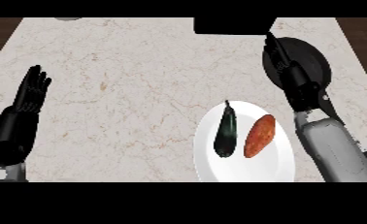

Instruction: Pick the sweet potato from the plate and place it in the pan

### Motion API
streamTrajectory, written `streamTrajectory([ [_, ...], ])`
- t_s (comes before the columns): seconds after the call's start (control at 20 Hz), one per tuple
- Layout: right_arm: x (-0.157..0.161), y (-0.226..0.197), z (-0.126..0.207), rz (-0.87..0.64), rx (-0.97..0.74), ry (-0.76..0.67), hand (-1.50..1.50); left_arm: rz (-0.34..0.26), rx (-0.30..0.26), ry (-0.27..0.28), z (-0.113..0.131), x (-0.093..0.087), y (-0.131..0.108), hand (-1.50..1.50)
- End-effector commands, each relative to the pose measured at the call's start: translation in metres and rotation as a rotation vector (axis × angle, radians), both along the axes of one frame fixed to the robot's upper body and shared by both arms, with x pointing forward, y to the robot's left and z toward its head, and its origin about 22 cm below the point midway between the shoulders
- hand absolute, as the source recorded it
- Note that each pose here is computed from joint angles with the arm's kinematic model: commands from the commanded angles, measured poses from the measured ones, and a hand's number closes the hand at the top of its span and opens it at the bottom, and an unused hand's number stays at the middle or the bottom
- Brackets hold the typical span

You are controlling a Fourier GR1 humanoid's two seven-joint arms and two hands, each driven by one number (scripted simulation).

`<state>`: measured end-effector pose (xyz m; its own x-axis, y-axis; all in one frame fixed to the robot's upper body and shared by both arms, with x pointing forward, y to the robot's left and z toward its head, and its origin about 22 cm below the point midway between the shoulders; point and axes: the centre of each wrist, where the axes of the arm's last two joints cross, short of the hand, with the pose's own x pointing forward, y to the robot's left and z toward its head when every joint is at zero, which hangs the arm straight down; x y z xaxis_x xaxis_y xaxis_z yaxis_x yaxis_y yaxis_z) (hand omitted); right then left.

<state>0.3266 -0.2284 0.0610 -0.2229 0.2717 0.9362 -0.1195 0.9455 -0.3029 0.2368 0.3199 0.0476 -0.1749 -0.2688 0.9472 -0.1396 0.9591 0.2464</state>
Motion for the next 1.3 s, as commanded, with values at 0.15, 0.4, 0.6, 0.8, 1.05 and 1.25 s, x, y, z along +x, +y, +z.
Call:
streamTrajectory([
  [0.15,-0.009,-0.044,0.045,-0.027,0.244,-0.158,1.50,0.050,-0.126,0.096,0.003,0.020,-0.025,0.00],
  [0.4,-0.063,-0.102,0.001,-0.407,-0.018,-0.113,1.50,0.050,-0.244,0.224,-0.012,0.012,-0.020,0.00],
  [0.6,-0.143,-0.103,-0.023,-0.378,-0.115,-0.062,-1.50,0.076,-0.240,0.233,-0.005,0.020,-0.018,0.00],
  [0.8,-0.179,-0.124,0.003,-0.387,-0.299,-0.054,-1.50,0.016,-0.251,0.228,0.009,0.029,-0.026,0.00],
  [1.05,-0.176,-0.130,0.054,-0.307,-0.418,-0.073,-1.50,0.017,-0.243,0.210,0.020,0.037,-0.052,0.00],
  [1.25,-0.156,-0.110,0.079,-0.248,-0.570,0.031,-1.50,-0.026,-0.242,0.230,0.006,0.040,-0.056,0.00],
])
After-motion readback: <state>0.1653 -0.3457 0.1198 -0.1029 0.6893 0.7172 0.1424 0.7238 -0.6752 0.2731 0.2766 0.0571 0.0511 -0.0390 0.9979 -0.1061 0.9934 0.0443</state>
